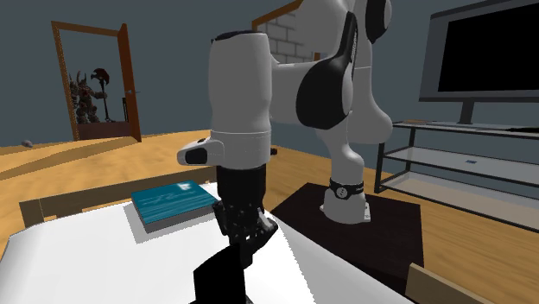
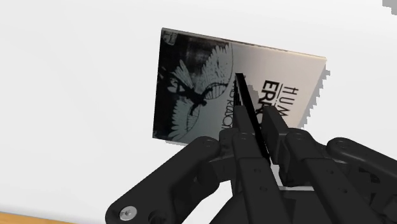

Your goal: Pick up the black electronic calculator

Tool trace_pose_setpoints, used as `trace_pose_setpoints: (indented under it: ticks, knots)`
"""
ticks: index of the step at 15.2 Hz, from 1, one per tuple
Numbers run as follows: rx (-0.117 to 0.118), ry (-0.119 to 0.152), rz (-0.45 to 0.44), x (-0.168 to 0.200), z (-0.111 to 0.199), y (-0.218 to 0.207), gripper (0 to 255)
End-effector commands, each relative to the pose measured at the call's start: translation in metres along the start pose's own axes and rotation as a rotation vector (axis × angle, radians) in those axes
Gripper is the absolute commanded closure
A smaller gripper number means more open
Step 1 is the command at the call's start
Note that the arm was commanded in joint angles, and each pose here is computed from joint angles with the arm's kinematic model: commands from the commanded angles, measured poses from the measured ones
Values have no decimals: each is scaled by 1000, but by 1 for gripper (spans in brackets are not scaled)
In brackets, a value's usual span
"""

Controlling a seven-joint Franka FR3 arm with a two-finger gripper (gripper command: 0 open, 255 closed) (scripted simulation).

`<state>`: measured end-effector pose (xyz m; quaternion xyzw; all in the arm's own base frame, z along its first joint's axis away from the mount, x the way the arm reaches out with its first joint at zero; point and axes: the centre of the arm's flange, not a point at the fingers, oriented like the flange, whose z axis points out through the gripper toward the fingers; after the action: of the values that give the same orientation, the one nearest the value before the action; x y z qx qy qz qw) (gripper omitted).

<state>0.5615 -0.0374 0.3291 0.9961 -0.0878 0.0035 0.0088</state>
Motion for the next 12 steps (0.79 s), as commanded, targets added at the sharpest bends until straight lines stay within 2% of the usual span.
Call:
trace_pose_setpoints:
  ticks: [1,12]
  knots:
    - [0,0,0,0,-11,0,255]
    - [0,0,0,1,-69,1,255]
